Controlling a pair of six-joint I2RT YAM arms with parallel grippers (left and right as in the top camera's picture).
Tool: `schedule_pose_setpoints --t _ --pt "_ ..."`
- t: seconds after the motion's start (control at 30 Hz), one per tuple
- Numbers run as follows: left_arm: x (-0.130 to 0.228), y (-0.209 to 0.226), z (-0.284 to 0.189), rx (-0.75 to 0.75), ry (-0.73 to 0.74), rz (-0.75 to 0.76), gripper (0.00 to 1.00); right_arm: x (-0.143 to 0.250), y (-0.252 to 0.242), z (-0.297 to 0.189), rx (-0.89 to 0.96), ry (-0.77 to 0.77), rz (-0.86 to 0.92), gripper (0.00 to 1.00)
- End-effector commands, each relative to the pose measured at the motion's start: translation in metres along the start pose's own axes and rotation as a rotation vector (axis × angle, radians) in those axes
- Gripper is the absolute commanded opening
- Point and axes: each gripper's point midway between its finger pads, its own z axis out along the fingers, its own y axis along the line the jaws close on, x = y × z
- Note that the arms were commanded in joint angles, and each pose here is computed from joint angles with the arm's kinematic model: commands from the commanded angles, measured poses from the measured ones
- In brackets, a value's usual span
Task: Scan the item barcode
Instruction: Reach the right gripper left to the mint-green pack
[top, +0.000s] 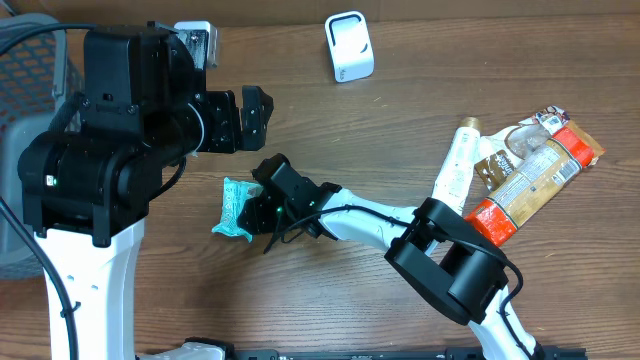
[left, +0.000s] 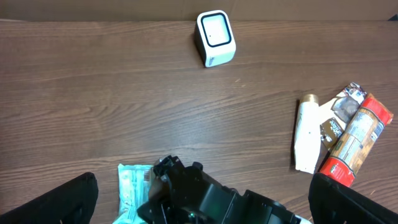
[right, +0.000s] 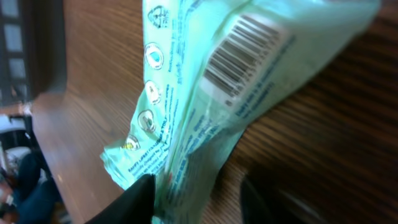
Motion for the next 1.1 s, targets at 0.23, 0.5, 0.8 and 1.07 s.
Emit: schedule_pose_setpoints --t 0.23,0.5,0.8,1.07 --pt "-0.001 -0.001 0.000 0.005 -0.005 0.024 1.00 0.004 -0.021 0.006 0.056 0.013 0.044 0.04" --pt "-0.001 -0.001 0.000 0.005 -0.005 0.024 1.00 -0.010 -0.044 -0.054 -0.036 0.148 -0.115 0.04" --pt "-0.001 -0.001 0.000 0.005 -0.005 0.024 1.00 -0.014 -0.124 -0.123 -0.021 0.253 -0.199 0.34" --pt "-0.001 -0.001 0.000 0.005 -0.005 0.024 1.00 -0.057 -0.142 -0.171 0.025 0.177 -0.102 0.49"
